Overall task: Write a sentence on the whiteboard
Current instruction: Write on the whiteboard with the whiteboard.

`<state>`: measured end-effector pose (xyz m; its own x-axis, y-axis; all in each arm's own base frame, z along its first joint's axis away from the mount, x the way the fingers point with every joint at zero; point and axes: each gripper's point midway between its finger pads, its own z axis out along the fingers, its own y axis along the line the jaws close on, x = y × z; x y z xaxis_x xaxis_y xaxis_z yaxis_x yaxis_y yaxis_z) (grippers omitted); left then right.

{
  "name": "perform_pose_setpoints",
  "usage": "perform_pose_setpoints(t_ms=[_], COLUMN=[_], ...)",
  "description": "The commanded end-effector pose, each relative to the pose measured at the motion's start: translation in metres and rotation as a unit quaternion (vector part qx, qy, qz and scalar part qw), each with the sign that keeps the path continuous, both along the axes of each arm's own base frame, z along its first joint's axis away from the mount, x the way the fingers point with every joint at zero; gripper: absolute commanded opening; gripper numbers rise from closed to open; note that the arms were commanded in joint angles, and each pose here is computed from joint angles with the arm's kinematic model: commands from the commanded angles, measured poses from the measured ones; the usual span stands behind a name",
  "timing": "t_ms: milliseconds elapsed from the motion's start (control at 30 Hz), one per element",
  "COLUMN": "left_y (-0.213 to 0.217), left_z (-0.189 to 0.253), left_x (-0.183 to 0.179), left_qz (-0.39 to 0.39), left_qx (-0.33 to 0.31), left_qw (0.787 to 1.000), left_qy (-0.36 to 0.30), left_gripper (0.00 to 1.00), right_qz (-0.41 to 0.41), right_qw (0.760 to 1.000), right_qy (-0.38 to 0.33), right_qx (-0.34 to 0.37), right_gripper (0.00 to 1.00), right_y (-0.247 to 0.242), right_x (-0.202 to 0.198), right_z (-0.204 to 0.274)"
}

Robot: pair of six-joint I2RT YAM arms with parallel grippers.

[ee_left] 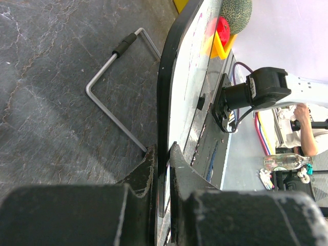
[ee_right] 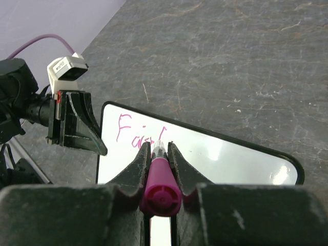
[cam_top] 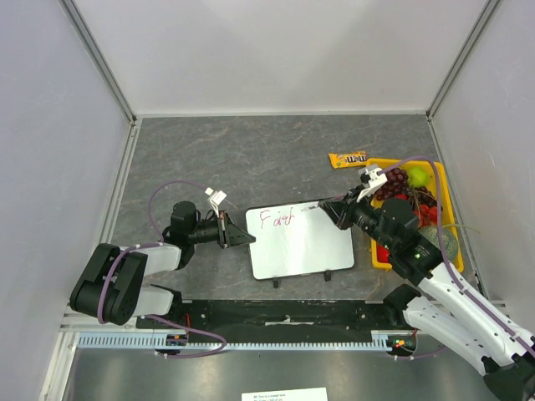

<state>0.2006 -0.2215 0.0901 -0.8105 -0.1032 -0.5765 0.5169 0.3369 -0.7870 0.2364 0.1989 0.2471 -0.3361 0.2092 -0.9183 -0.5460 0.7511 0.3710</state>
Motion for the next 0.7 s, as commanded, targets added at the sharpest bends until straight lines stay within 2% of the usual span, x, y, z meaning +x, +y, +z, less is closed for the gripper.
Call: perform_pose_setpoints(t_ms=[0, 200, 667], left_y=[0.003, 0.003, 0.003], left_z=[-0.011, -0.012, -0.012], left_x=[0.01, 0.009, 0.01], left_qz=[0.02, 0.02, 0.02], left_qx=[0.028, 0.029, 0.03], left_qw=[0.999, 0.999, 0.999], left_qy=[-0.017, -0.017, -0.017], left_gripper=[0.02, 0.02, 0.02], right_qz=[0.02, -0.003, 0.002], right_qw=[1.0, 1.0, 1.0], right_qy=[-0.009, -0.014, -0.018], right_qx=[0.001, -0.018, -0.02], right_gripper=[0.0, 0.0, 0.0], right_y=[0.002, -0.008, -0.002], right_x=[-0.006, -0.003, 0.002], right_z=[0.013, 0.011, 0.007])
